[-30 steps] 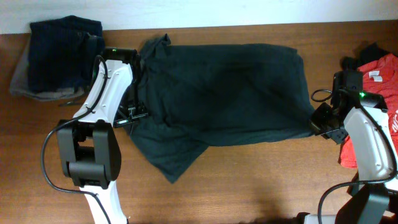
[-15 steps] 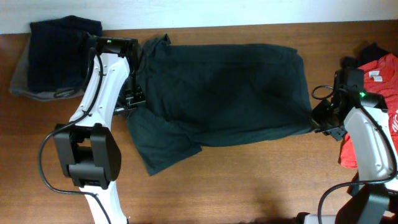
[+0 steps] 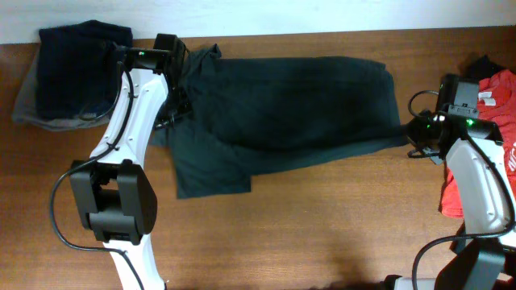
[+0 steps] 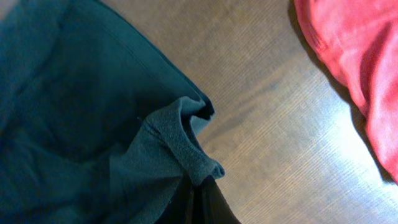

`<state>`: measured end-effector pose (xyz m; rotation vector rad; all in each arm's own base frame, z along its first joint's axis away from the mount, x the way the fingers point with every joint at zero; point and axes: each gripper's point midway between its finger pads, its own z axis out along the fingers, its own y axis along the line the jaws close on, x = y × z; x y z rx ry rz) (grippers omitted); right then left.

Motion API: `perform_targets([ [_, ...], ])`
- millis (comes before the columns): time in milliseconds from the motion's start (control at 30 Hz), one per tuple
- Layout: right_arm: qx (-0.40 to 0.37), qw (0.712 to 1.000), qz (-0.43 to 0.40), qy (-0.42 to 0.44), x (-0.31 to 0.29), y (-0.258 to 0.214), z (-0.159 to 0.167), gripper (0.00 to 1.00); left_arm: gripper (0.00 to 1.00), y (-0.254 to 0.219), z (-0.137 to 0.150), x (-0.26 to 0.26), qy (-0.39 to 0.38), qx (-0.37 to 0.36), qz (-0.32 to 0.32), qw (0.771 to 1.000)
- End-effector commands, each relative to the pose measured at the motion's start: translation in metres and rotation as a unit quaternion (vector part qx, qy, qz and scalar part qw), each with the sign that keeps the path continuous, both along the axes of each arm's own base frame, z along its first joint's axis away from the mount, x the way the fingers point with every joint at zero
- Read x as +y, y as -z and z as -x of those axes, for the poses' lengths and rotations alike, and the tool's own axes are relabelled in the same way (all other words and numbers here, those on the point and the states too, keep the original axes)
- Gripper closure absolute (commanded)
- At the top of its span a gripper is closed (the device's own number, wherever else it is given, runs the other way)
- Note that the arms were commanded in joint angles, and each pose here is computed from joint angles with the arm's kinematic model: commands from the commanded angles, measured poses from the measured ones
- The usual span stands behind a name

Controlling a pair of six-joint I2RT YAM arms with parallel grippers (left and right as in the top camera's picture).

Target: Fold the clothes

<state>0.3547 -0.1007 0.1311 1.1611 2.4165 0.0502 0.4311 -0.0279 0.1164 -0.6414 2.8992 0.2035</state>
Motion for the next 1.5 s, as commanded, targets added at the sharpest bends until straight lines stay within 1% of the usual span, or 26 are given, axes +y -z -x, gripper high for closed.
perform_targets([
  [0,-0.012,1.0,0.001,0.011,-0.005,0.0,-0.012,0.96,0.99,-0.021,-0.021,0.003,0.006,-0.058,-0.006,0.998],
  [133,0.003,1.0,-0.008,0.021,-0.008,0.028,-0.024,0.96,0.99,-0.03,-0.048,0.006,0.001,-0.119,-0.016,0.993],
  [300,-0.001,1.0,-0.007,0.02,-0.013,0.05,-0.041,0.96,0.99,-0.046,-0.084,0.002,0.005,-0.199,-0.01,0.98],
  [400,0.0,1.0,-0.007,0.02,-0.014,0.061,-0.048,0.96,0.99,-0.053,-0.098,0.0,0.008,-0.23,-0.007,0.973],
  [433,0.002,1.0,-0.007,0.02,-0.015,0.064,-0.049,0.91,0.97,-0.054,-0.101,-0.001,0.008,-0.235,-0.007,0.972],
  [467,0.006,1.0,-0.008,0.02,-0.015,0.068,-0.049,0.82,0.89,-0.055,-0.102,-0.001,0.008,-0.238,-0.007,0.971],
  [533,0.009,1.0,-0.009,0.02,-0.014,0.071,-0.048,0.58,0.53,-0.054,-0.101,-0.001,0.008,-0.236,-0.007,0.972],
  [567,0.011,1.0,-0.008,0.016,-0.014,0.071,-0.048,0.41,0.36,-0.053,-0.1,0.0,0.008,-0.233,-0.007,0.972],
  [600,0.012,1.0,-0.008,0.016,-0.014,0.071,-0.047,0.27,0.08,-0.052,-0.098,0.0,0.012,-0.229,-0.009,0.973],
  [633,0.012,1.0,-0.01,0.016,-0.014,0.071,-0.047,0.16,0.01,-0.052,-0.097,0.0,0.018,-0.225,-0.011,0.974],
  [667,0.011,1.0,-0.014,0.014,-0.012,0.071,-0.048,0.11,0.01,-0.051,-0.096,0.0,0.025,-0.22,-0.015,0.975],
  [733,0.007,1.0,-0.028,0.006,-0.006,0.072,-0.049,0.07,0.01,-0.047,-0.091,0.001,0.031,-0.207,-0.018,0.978],
  [833,0.002,0.999,-0.052,-0.006,0.002,0.071,-0.051,0.06,0.01,-0.039,-0.077,-0.005,0.039,-0.174,0.0,0.984],
  [933,0.004,0.998,-0.06,-0.01,0.006,0.072,-0.05,0.05,0.01,-0.027,-0.055,-0.014,0.049,-0.122,0.031,0.991],
  [1000,0.007,0.998,-0.06,-0.009,0.006,0.073,-0.049,0.05,0.01,-0.023,-0.044,-0.014,0.049,-0.099,0.031,0.993],
  [1100,0.01,0.998,-0.065,-0.011,0.008,0.073,-0.048,0.05,0.01,-0.015,-0.034,-0.014,0.05,-0.075,0.034,0.995],
  [1133,0.01,0.997,-0.07,-0.013,0.01,0.074,-0.047,0.05,0.01,-0.009,-0.029,-0.018,0.052,-0.063,0.045,0.996],
  [1200,0.01,0.997,-0.076,-0.016,0.012,0.074,-0.047,0.05,0.07,0.0,-0.024,-0.025,0.06,-0.048,0.065,0.995],
  [1267,0.011,0.997,-0.079,-0.024,0.014,0.074,-0.047,0.05,0.11,0.014,-0.016,-0.032,0.066,-0.026,0.085,0.994],
  [1467,0.019,0.996,-0.074,-0.04,0.015,0.075,-0.044,0.05,0.1,0.048,-0.002,-0.035,0.063,0.026,0.097,0.993],
])
